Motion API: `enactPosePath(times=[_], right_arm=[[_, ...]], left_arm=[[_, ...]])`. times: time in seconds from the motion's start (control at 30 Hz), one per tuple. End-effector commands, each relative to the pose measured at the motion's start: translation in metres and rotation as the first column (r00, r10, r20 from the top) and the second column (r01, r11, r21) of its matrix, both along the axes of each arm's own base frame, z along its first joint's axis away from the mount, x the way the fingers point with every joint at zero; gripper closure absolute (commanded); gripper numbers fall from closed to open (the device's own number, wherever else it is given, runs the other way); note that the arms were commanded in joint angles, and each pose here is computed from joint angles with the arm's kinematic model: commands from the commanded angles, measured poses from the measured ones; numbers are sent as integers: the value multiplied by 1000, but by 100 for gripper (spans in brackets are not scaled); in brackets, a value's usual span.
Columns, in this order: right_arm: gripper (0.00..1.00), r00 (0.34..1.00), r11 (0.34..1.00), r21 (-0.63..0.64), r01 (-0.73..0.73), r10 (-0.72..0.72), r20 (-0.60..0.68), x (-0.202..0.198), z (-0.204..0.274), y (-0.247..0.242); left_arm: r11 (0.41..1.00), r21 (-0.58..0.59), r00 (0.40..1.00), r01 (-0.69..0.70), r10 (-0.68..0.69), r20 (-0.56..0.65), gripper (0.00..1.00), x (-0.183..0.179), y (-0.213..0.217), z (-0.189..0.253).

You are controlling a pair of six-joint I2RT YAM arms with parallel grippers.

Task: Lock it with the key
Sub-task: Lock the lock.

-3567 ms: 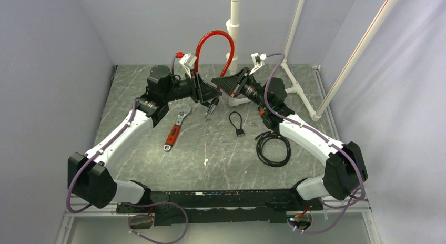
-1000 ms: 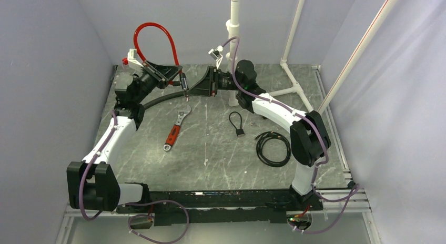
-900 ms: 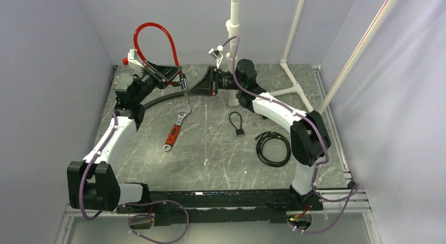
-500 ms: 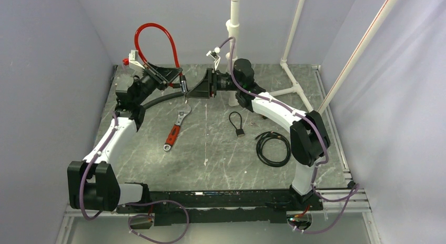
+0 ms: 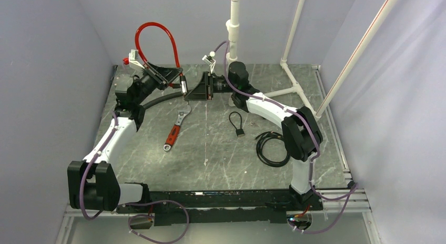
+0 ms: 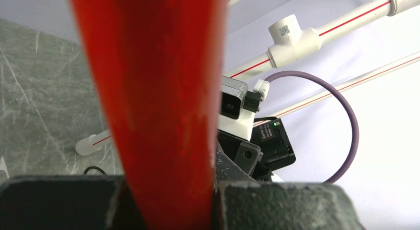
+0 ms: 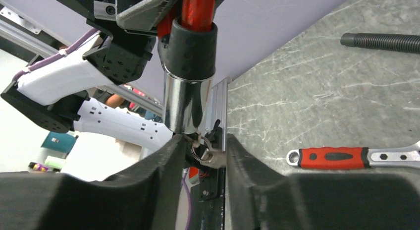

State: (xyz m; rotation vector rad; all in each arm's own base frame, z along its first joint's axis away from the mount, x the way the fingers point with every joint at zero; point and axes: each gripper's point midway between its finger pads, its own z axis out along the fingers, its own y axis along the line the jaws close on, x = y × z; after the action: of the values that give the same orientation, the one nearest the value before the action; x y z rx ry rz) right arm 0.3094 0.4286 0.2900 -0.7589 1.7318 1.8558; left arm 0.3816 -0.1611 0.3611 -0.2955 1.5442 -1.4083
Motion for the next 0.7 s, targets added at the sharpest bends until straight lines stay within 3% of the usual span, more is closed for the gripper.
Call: enactPosePath(times=[0.0,0.2,0.53,0.67], right_arm=[[69,995,998,70,-9,2,100,-6,34,0],[90,994,996,85,-34,24,109,-13,43,-3],[100,993,999,44,-10,5,116,-12,45,-8],[100,991,997,10,72,-73,116,1,47,-6]], left_arm=[[1000,12,989,1,-3,147,100,-10,-1,36],[999,39,989,-13,7,147,100,-7,0,29],[990,124,986,-65,45,161,100,-4,5,17],[975,185,983,-127,99,154,100,0,11,7]])
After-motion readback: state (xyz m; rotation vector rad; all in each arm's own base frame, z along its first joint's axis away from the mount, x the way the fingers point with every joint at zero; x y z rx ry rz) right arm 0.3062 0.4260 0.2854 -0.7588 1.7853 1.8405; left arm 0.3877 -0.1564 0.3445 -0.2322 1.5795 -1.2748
